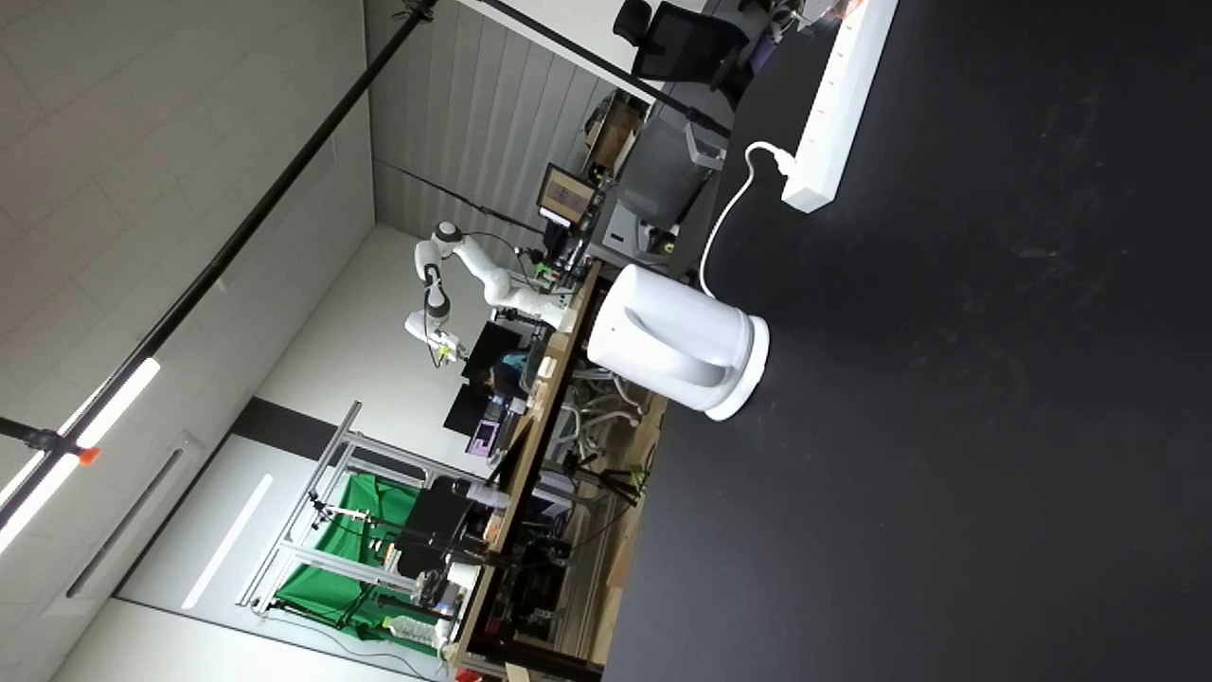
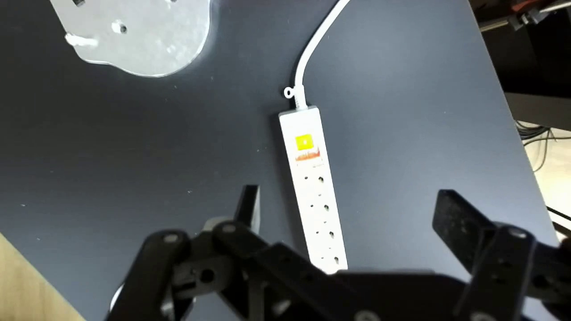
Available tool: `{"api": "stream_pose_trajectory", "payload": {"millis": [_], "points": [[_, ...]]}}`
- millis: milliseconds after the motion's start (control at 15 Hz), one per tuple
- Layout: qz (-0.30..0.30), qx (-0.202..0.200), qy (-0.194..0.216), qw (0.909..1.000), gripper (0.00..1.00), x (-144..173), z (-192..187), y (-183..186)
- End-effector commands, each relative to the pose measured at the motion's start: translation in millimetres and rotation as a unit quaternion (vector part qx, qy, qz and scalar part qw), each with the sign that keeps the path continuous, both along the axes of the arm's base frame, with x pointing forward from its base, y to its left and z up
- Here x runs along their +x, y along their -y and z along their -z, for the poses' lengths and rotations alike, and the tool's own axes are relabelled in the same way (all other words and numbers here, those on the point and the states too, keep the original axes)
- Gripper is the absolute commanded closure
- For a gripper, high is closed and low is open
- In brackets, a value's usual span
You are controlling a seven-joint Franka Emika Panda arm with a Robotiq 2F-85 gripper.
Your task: Press the switch on the adapter
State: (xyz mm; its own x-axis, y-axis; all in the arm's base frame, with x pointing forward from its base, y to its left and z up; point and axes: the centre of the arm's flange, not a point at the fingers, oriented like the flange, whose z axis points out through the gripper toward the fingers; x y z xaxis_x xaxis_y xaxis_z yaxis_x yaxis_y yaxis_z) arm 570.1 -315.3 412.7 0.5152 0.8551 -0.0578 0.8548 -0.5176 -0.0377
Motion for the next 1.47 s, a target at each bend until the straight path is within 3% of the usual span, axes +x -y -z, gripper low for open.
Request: {"api": "stream_pose_trajectory", "payload": {"millis": [0, 67, 467, 800, 1000, 1400], "points": [[-0.020, 0.039, -0.004, 0.9990, 0.25, 2, 38, -1], [-0.019, 0.035, -0.007, 0.9992, 0.25, 3, 51, -3], [-0.022, 0.021, -0.033, 0.9990, 0.69, 12, 122, -15], [-0.019, 0.024, -0.071, 0.9970, 0.99, 29, 132, 6], [-0.033, 0.052, -0.084, 0.9946, 1.00, 33, 158, -4], [-0.024, 0.045, -0.117, 0.9918, 1.00, 35, 190, 17]]}}
